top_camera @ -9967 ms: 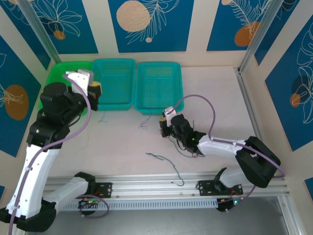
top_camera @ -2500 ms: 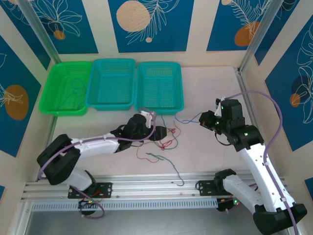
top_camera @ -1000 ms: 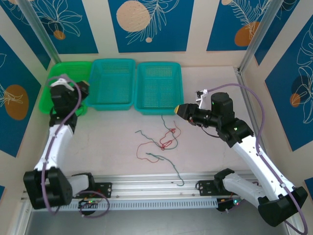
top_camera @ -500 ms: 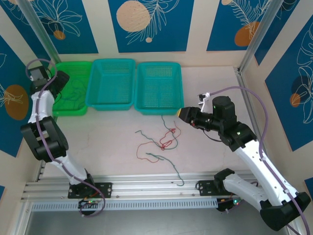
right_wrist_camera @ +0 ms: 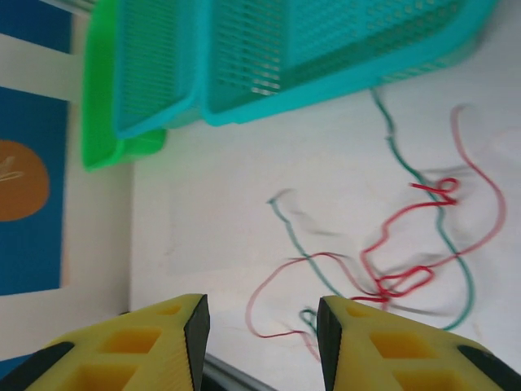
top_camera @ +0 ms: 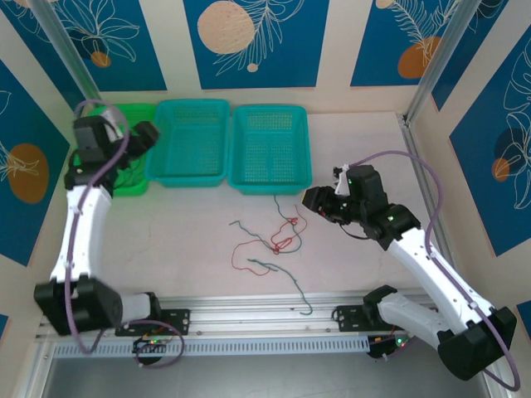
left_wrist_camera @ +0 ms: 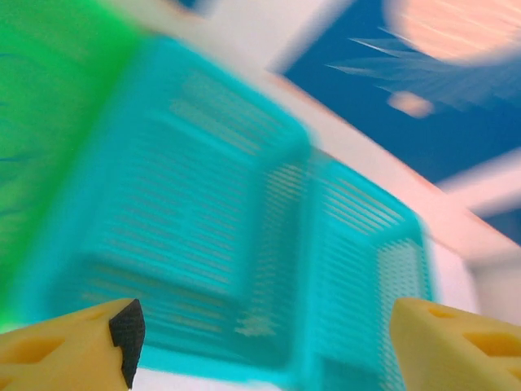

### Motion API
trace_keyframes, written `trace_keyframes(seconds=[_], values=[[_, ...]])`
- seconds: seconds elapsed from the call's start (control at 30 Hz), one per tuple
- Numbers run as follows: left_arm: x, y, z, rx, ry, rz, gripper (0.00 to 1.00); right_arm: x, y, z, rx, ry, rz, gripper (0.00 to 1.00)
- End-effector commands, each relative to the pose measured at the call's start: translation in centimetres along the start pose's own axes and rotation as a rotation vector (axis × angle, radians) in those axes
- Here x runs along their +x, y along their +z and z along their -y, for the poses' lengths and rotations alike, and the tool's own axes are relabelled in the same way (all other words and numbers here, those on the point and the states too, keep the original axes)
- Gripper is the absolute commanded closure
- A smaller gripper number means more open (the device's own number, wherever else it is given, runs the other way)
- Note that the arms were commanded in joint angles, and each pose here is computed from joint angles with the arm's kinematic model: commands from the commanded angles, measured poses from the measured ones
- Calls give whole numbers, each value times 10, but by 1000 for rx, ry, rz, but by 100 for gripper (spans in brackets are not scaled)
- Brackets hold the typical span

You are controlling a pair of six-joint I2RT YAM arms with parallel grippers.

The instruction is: Untangle the cables

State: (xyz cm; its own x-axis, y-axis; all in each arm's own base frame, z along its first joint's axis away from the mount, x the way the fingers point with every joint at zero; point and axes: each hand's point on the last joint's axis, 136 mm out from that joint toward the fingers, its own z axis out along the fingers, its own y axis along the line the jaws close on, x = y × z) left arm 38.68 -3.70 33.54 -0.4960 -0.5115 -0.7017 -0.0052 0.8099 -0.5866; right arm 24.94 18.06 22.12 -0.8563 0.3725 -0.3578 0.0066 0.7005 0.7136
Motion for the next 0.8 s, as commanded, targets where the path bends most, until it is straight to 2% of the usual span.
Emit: trace_keyframes(seconds=[0.0,0.1,0.17,0.33,0.43,0.57,0.77], values=[[52,-20,64,186,107,-96,23,8,11,32,114,4,-33,57],[110,-30,85,208,135,-166,25,14,22,44,146,25,-71,57],[148,-27,84,194,109,-219,26,19,28,49,156,40,-92,56],[251,-3,81,143,-24,-350,28,26,40,56,166,73,-129,55],[303,15,79,95,-54,-435,28,28,42,57,177,76,-142,55],[344,41,71,52,-99,-498,30,30,41,56,174,71,-147,54],[371,66,44,-56,-99,-511,31,35,39,54,174,68,-151,54]])
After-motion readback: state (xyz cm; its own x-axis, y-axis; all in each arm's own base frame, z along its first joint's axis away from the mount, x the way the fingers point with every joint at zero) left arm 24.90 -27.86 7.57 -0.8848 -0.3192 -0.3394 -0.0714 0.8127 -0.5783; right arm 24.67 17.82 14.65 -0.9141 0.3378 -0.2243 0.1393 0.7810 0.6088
